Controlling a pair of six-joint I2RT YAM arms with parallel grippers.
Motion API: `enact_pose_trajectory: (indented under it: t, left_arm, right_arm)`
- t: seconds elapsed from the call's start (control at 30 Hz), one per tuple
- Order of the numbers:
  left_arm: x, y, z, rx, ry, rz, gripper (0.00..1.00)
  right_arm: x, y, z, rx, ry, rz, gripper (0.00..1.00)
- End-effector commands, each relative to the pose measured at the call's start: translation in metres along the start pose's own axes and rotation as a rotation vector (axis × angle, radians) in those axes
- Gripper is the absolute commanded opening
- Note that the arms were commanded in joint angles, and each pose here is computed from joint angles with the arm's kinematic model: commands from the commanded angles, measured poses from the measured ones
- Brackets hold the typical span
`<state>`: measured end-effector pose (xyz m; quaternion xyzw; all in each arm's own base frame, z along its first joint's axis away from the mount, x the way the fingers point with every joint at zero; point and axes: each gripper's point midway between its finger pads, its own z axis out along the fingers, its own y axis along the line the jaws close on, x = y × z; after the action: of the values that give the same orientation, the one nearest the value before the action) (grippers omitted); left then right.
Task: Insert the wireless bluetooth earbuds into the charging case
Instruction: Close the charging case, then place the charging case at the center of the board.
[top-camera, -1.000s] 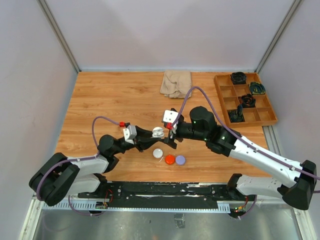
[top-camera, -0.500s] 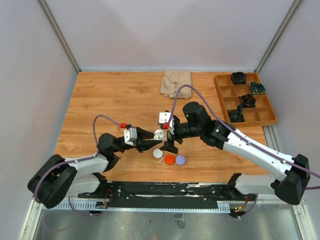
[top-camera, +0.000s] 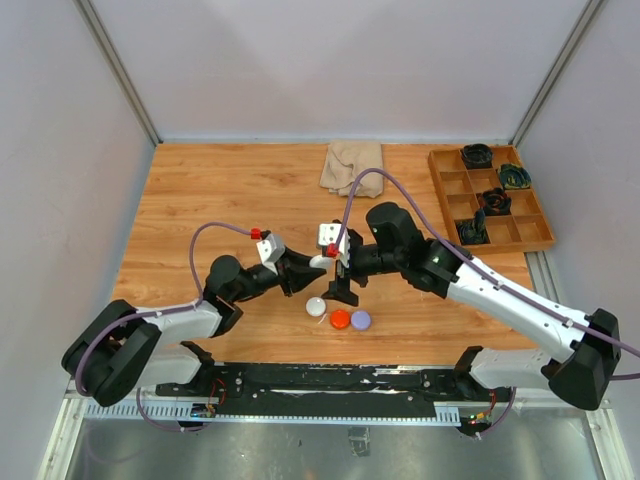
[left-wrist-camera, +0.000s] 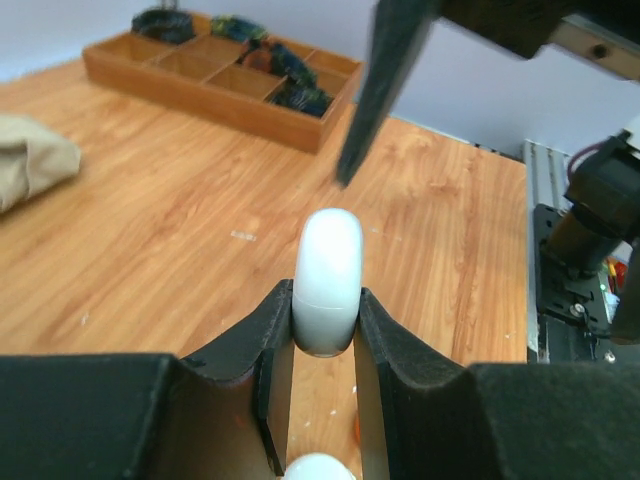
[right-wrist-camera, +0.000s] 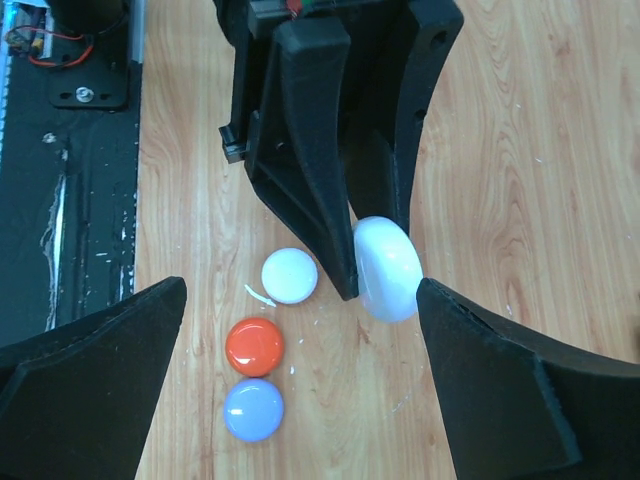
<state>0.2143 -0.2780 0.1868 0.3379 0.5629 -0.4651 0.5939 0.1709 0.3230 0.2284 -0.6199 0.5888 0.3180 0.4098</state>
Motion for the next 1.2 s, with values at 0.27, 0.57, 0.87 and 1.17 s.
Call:
enact_pose_trajectory:
  t: [0.27,0.57,0.87,1.17]
  left_arm:
    - [0.073,0.047,-0.016,-0.388,0.361,-0.424,0.05]
    - [0.121,0.047,-0.029,-0.481,0.588,-0.602,0.11]
    - [0.152,0.045,-0.017,-0.455,0.688,-0.719,0.20]
    - [0.150,0.056,-0.031,-0.581,0.724,-0.710,0.60]
  right_arm:
    - [0.051,-0.058,-0.042,0.509,0.179,0.225,0.99]
    - [0.111,-0.049,-0.056,0.657,0.273,0.391,0.99]
    - [0.141,-0.041,-0.062,0.694,0.332,0.463,0.99]
    - [0.162,-0.044,-0.078,0.736,0.387,0.573,0.99]
